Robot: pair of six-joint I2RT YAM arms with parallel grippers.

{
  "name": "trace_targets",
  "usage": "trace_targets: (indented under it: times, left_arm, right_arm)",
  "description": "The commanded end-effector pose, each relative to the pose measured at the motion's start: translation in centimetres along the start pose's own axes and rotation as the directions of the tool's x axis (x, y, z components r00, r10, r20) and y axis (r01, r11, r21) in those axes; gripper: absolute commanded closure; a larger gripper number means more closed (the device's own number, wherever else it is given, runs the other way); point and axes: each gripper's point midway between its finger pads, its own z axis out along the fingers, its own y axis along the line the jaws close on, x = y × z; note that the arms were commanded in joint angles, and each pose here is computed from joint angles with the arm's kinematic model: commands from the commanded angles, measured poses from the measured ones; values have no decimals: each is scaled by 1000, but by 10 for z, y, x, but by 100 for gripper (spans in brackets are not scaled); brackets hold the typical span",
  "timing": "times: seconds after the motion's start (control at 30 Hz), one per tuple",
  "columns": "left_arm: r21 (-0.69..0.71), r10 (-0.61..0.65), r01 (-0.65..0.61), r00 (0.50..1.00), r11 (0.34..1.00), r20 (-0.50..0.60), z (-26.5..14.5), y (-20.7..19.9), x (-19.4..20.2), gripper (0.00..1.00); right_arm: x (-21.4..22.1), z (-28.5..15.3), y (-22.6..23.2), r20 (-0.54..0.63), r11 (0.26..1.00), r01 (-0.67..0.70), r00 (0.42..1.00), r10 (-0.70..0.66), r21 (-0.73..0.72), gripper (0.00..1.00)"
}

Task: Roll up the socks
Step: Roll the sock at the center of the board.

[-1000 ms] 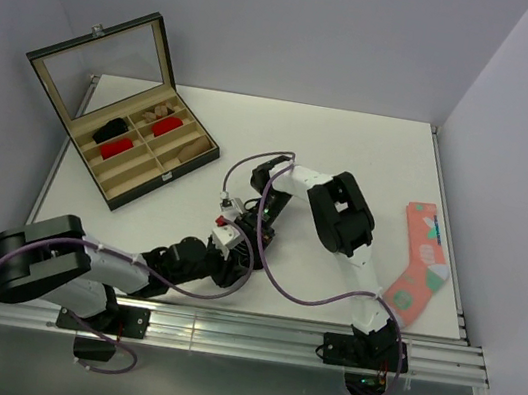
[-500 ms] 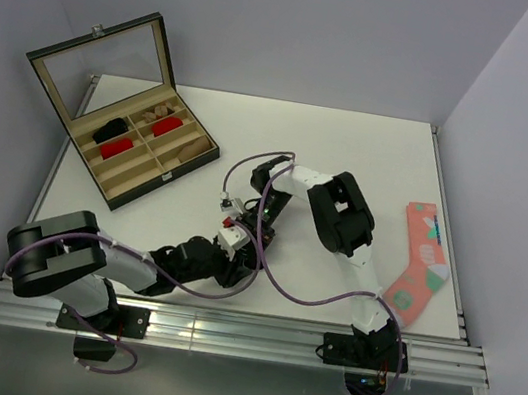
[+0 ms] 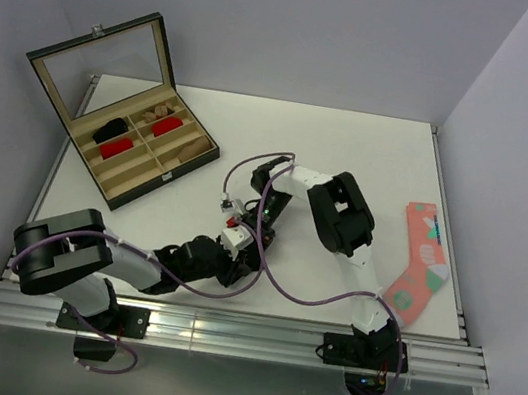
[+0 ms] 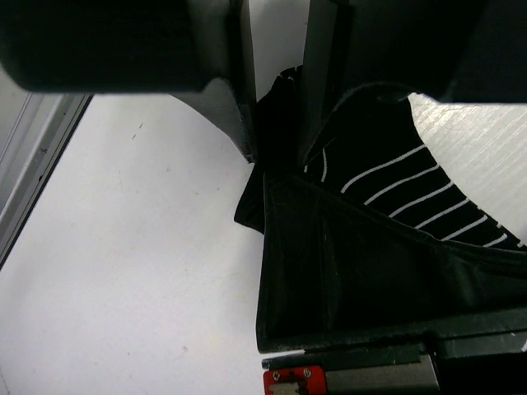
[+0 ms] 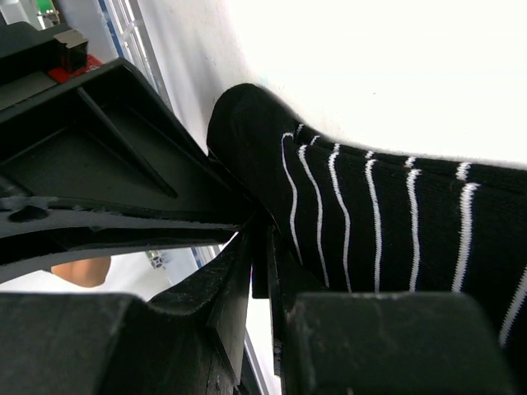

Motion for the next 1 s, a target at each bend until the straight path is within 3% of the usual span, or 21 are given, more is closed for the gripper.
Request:
trace_targets:
  times: [0.0,0.2,0.43,0.7,0.97]
  left_arm:
    - [7,15,-16,1000,1000,20,6,-4,-9,71]
    - [-22,9,-10,1000,1000,-2,6,1,-6,79]
    - [-35,-14,12,998,999,-53,10,0,-1,100]
    - [6,-121,124,979,992,-162,11,-13,10,100]
    - [16,-297,308,927,951,-231,2,-12,8,100]
  right_arm:
    - [1,-5,2,8,1000,-4,1000,4,2,80]
    - [0,-5,2,16,1000,6,1000,-7,7,80]
    - [2,-6,4,31,999,26,999,-26,22,80]
    - [-8,-24,6,109,989,90,989,-103,116,68]
    - [-9,-47,5,192,977,127,968,-161,174,64]
